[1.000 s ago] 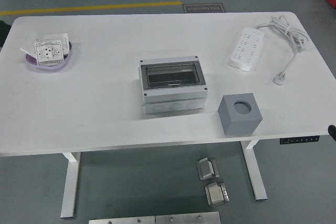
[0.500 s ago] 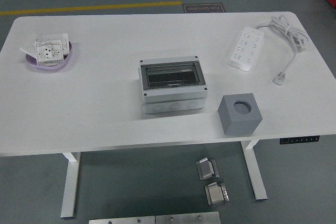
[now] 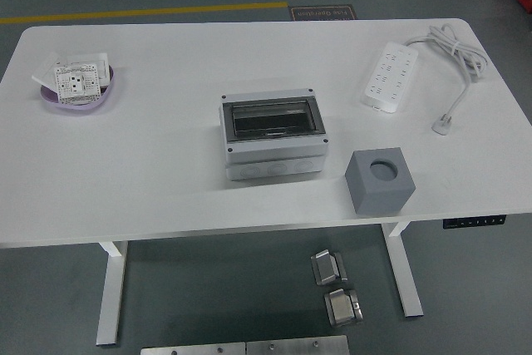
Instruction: Pick up the cylinder from the cube,place it in the box,flap close box
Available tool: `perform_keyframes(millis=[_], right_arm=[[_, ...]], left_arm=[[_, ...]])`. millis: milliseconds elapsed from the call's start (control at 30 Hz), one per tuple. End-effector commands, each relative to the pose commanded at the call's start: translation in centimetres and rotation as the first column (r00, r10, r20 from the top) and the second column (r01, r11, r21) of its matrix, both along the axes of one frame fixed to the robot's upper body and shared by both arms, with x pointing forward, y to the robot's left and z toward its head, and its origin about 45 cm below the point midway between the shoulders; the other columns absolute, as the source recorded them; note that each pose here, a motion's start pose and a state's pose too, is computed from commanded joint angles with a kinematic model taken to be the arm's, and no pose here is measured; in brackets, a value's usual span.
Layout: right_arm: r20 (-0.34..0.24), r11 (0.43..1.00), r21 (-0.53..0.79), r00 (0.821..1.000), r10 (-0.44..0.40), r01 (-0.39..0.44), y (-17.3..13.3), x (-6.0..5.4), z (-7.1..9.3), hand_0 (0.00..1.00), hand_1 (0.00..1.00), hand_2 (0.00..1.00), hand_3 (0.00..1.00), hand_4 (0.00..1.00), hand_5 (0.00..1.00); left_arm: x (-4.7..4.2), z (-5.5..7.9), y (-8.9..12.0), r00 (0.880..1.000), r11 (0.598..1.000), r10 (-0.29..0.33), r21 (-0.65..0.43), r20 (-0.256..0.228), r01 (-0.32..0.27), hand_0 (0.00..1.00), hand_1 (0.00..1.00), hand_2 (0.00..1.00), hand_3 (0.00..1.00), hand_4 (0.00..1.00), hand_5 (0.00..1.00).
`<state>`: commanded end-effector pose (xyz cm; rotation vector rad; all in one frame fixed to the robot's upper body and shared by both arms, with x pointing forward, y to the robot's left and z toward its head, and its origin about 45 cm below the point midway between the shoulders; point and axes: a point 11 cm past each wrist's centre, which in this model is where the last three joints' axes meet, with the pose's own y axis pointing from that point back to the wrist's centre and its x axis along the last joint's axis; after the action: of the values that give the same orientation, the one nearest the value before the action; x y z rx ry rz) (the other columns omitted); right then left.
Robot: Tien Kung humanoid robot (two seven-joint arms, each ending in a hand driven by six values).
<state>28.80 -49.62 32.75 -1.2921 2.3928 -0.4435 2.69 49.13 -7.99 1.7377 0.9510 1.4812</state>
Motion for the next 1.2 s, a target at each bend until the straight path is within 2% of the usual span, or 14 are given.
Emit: perform_keyframes(millis=[233,800,1000,1200], right_arm=[[-0.012,1.0,-0.014,1.0,0.001,-0.001,0.2,0.2,-0.1,0.687,0.647,0.717,0.755,0.674,0.371],[-0.023,0.999,-0.029,0.999,-0.028,0.027,-0.2,-0.3,-0.3,0.683,0.646,0.717,0.747,0.676,0.374],[-0.041,0.999,-0.051,0.999,-0.006,0.004,0.5,0.1,-0.4,0.682,0.645,0.715,0.744,0.675,0.372],[-0.096,0.995,-0.088,0.994,0.044,-0.052,2.0,1.1,-1.1,0.683,0.643,0.715,0.742,0.672,0.366]], left_arm=[[0.11,-0.1,-0.3,1.0,1.0,0.003,-0.005,-0.001,-0.003,0.668,0.659,0.647,0.717,0.735,0.587],[-0.38,-0.3,-0.5,1.0,1.0,0.008,-0.009,-0.008,-0.008,0.669,0.659,0.648,0.717,0.736,0.583],[-0.54,-0.3,-0.5,1.0,1.0,0.008,-0.008,-0.012,-0.008,0.669,0.659,0.648,0.717,0.738,0.58],[-0.51,-0.3,-0.6,1.0,1.0,0.008,-0.009,-0.011,-0.008,0.669,0.659,0.648,0.717,0.738,0.581]])
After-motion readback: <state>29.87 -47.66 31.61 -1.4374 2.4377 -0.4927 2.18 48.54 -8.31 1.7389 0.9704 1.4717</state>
